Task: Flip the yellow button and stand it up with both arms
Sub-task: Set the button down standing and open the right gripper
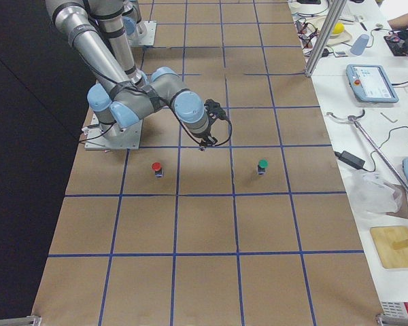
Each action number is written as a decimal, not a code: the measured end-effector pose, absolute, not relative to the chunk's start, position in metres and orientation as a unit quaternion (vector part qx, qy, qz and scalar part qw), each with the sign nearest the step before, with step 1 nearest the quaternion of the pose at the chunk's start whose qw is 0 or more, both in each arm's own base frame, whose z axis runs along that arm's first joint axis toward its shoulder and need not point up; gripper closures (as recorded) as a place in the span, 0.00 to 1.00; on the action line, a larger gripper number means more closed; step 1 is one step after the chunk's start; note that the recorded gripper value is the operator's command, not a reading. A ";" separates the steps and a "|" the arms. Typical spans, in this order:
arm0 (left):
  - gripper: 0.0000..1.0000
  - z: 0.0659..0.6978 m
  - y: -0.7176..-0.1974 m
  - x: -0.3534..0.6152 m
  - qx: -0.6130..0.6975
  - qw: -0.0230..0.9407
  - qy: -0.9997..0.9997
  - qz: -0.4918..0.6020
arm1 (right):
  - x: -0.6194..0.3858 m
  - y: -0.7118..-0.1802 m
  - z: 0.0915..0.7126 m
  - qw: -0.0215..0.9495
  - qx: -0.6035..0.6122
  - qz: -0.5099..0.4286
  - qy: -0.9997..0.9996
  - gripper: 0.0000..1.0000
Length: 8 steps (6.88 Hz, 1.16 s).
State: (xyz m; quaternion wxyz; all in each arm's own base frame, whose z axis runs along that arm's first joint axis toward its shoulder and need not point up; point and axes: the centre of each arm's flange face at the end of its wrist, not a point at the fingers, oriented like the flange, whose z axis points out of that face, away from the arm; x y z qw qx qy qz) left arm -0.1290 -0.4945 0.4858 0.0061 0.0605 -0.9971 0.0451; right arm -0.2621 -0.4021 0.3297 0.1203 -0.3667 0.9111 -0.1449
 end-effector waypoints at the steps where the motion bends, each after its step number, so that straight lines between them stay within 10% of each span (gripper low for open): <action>1: 0.00 0.491 -0.492 -0.128 0.060 0.007 -0.997 0.055 | -0.286 -0.397 0.311 0.128 -0.379 -0.160 0.902 0.88; 8: 0.00 0.501 -0.483 -0.127 0.057 0.006 -0.996 0.069 | -0.322 -0.402 0.237 0.177 -0.401 -0.206 0.875 0.79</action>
